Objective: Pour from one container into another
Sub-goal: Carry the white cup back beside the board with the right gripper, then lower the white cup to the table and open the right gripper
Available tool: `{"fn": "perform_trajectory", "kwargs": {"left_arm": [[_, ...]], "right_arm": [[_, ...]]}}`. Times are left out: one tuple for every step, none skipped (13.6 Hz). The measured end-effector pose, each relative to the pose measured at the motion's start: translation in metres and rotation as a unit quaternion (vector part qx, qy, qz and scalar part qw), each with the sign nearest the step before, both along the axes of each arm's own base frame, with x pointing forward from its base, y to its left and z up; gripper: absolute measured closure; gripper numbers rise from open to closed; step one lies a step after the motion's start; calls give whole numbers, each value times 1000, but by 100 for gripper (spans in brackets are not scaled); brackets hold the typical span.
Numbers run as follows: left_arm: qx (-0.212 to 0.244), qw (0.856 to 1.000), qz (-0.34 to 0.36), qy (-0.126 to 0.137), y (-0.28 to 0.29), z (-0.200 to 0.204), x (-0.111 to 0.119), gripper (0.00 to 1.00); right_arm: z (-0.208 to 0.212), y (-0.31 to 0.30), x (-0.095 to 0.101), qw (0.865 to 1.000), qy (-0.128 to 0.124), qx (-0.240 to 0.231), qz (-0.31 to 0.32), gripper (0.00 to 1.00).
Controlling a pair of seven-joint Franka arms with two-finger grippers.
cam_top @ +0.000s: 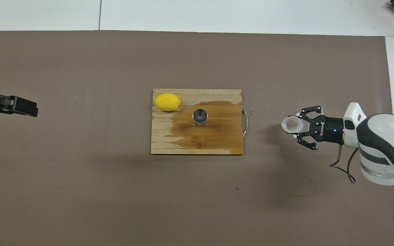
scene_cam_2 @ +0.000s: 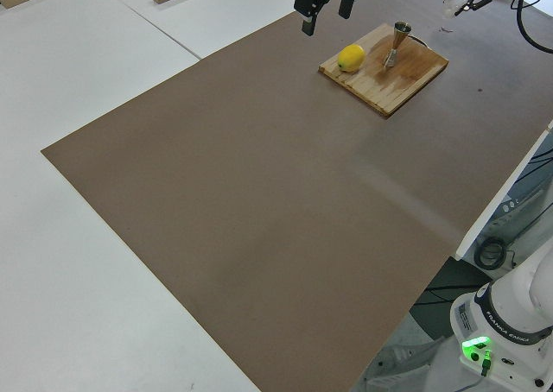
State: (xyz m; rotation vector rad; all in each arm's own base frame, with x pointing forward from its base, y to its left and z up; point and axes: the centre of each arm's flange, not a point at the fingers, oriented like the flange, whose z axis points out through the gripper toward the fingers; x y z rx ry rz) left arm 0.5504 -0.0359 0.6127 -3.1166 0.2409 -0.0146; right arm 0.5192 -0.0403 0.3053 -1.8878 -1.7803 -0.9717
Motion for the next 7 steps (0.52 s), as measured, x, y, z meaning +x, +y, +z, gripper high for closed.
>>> {"fn": "perform_trajectory", "kwargs": {"left_arm": [[0, 1000, 0, 0, 0, 0, 0, 0], [0, 1000, 0, 0, 0, 0, 0, 0], [0, 1000, 0, 0, 0, 0, 0, 0], [0, 1000, 0, 0, 0, 0, 0, 0], [0, 1000, 0, 0, 0, 0, 0, 0], [0, 1000, 0, 0, 0, 0, 0, 0], [0, 1000, 0, 0, 0, 0, 0, 0]], "right_arm": [[-11, -11, -5, 1000, 8, 15, 6, 51], [-24, -19, -10, 999, 18, 33, 11, 51], [-34, -23, -13, 998, 23, 51, 10, 50], [-39, -22, -14, 998, 25, 60, 13, 42], [-38, -20, -11, 998, 23, 61, 16, 30], [-32, -17, -6, 998, 17, 60, 19, 20], [-23, -12, -1, 998, 12, 59, 21, 7]]}}
